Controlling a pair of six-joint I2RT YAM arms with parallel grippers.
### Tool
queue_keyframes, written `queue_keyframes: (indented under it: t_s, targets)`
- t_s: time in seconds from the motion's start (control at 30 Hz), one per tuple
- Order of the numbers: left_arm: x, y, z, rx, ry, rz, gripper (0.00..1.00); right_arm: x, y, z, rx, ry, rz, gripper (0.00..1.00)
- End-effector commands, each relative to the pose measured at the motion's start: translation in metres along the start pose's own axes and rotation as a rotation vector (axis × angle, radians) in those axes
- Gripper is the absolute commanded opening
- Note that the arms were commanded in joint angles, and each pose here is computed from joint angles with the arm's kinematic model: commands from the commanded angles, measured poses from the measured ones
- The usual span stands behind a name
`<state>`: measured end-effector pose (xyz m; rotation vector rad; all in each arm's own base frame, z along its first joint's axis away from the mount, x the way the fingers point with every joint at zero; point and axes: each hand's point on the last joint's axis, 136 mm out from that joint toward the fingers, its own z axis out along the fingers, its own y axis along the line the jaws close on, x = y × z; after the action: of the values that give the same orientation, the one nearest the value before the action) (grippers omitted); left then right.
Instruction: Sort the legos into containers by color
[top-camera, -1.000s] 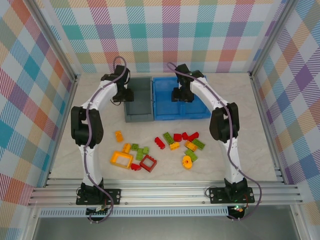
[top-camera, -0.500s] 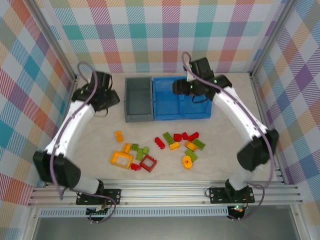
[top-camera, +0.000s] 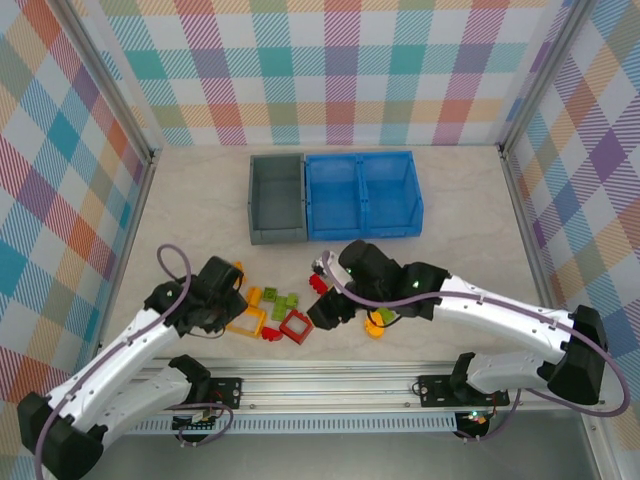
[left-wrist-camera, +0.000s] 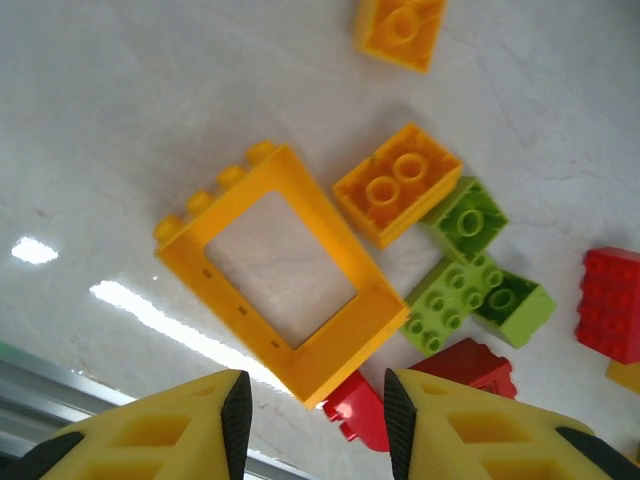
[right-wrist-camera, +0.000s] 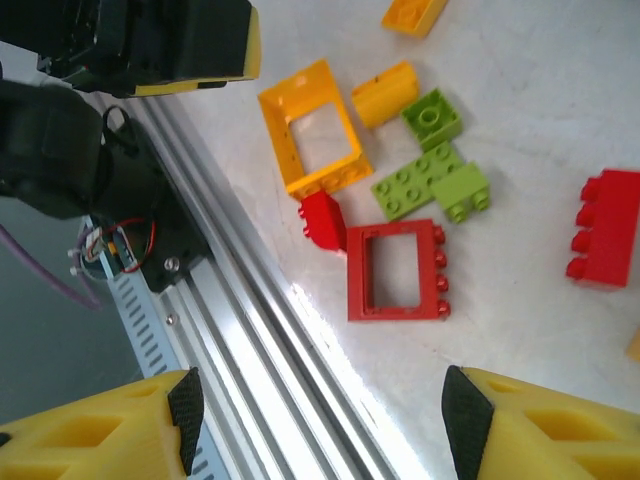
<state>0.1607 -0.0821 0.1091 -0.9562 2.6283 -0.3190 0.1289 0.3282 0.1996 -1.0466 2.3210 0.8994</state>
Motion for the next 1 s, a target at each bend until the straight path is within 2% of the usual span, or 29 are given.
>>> queue_keyframes:
  t_s: [0.0,0.13,0.43,0.5,0.6,0.8,0.9,0.97]
  targets:
    - [0.016,0.017,0.018,-0.020,0.038,-0.176,0.40,-0.011,0.012,-0.005,-0.022,-0.084,-0.003,0.66]
    - [0.027,0.020,0.038,-0.050,0.076,-0.240,0.40,-0.007,0.016,0.000,-0.043,-0.078,-0.008,0.67]
    - [0.029,0.025,0.070,-0.075,0.053,-0.311,0.35,-0.007,0.015,0.005,-0.036,-0.080,0.010,0.67]
    - [0.026,0.022,0.074,-0.074,0.040,-0.313,0.33,-0.007,0.015,0.006,-0.032,-0.074,0.013,0.67]
    - [0.024,0.021,0.076,-0.084,0.028,-0.311,0.22,-0.006,0.014,0.007,-0.026,-0.064,0.014,0.67]
    - [0.006,0.023,0.053,-0.087,-0.054,-0.297,0.00,-0.008,0.011,0.008,-0.005,-0.074,0.015,0.66]
    - [-0.012,0.012,0.027,-0.056,-0.123,-0.246,0.00,-0.018,0.010,0.005,0.014,-0.102,0.012,0.66]
    - [-0.030,-0.009,0.003,-0.024,-0.177,-0.158,0.00,-0.031,0.005,-0.003,0.062,-0.152,0.016,0.66]
